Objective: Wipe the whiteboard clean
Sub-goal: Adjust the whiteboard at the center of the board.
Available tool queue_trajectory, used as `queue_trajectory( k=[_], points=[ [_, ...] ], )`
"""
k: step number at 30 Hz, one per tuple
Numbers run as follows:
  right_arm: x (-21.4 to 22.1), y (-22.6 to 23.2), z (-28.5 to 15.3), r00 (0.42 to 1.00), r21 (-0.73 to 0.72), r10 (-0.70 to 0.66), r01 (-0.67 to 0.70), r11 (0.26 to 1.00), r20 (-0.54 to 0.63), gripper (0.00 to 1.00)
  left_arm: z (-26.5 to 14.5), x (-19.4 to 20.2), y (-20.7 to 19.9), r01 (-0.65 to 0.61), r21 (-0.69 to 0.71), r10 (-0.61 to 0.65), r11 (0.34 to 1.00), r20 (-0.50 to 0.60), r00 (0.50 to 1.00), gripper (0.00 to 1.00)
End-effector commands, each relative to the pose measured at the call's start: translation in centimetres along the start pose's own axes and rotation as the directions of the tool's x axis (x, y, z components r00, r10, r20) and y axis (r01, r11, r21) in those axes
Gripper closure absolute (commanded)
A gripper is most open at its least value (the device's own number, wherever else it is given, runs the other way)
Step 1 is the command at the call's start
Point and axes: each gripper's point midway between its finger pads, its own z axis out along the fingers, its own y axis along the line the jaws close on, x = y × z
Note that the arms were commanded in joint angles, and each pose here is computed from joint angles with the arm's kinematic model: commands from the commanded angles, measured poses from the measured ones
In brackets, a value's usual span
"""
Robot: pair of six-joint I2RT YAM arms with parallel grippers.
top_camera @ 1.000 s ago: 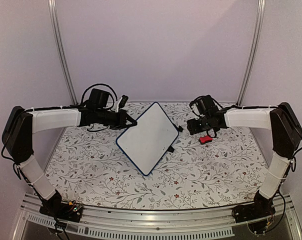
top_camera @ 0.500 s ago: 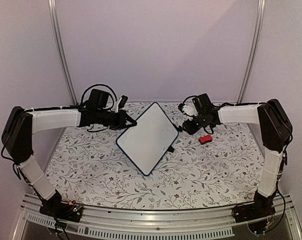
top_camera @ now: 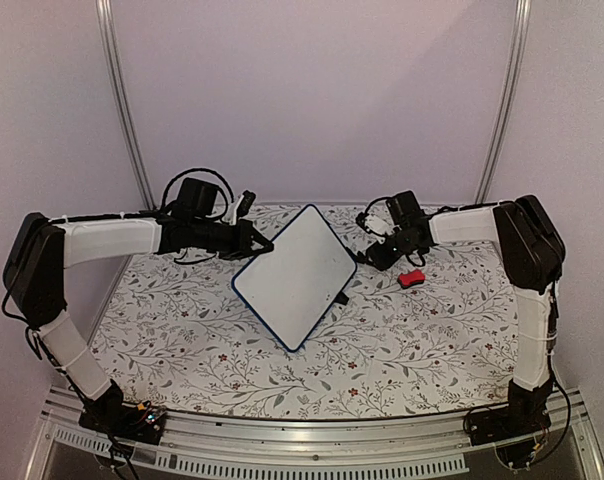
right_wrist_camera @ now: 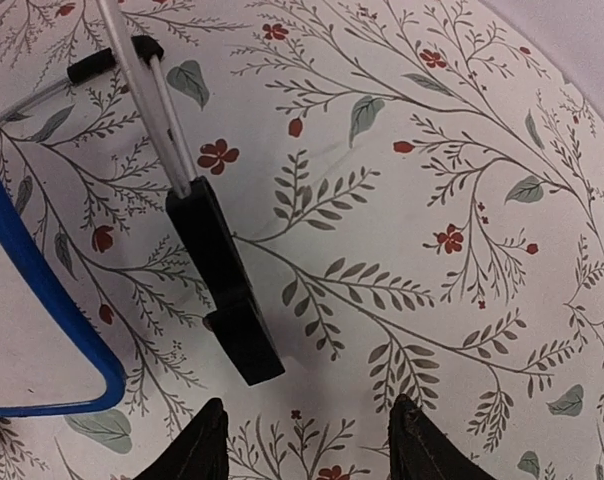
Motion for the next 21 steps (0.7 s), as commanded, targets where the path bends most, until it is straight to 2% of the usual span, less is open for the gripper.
queue_trajectory(
  k=[1,9,13,16,19,21],
  points=[
    [-0.3,1.5,0.9,1.0,-0.08,-0.025,0.026,0.996,0.019,0.46,-0.8,-0.7,-0.8,-0.011,0.029,0.01,1.0,0.024,1.0,1.0],
    [-1.5,1.0,1.5,0.998,-0.064,-0.016,0.02,0.998,0.054,0.46,-0.8,-0.8,-0.7,-0.009,0.032,0.008,0.999,0.026,1.0,1.0],
    [-1.3,1.3,2.5,0.999,-0.094,-0.019,0.022,0.995,0.03,0.48,-0.9,-0.8,-0.8,-0.011,0.031,0.01,0.999,0.028,1.0,1.0],
    [-1.0,1.8,3.0,1.0,-0.116,-0.02,0.022,0.993,0.019,0.56,-1.0,-0.9,-0.7,-0.009,0.03,0.009,1.0,0.03,1.0,1.0],
    [-0.8,2.5,3.1,1.0,-0.135,-0.017,0.019,0.991,0.017,0.75,-1.1,-1.0,-0.7,-0.009,0.03,0.008,0.999,0.031,0.999,1.0],
    [-0.7,3.0,2.9,1.0,-0.155,-0.013,0.016,0.988,0.02,0.83,-1.1,-1.0,-0.7,-0.008,0.03,0.007,1.0,0.034,0.999,1.0]
  ],
)
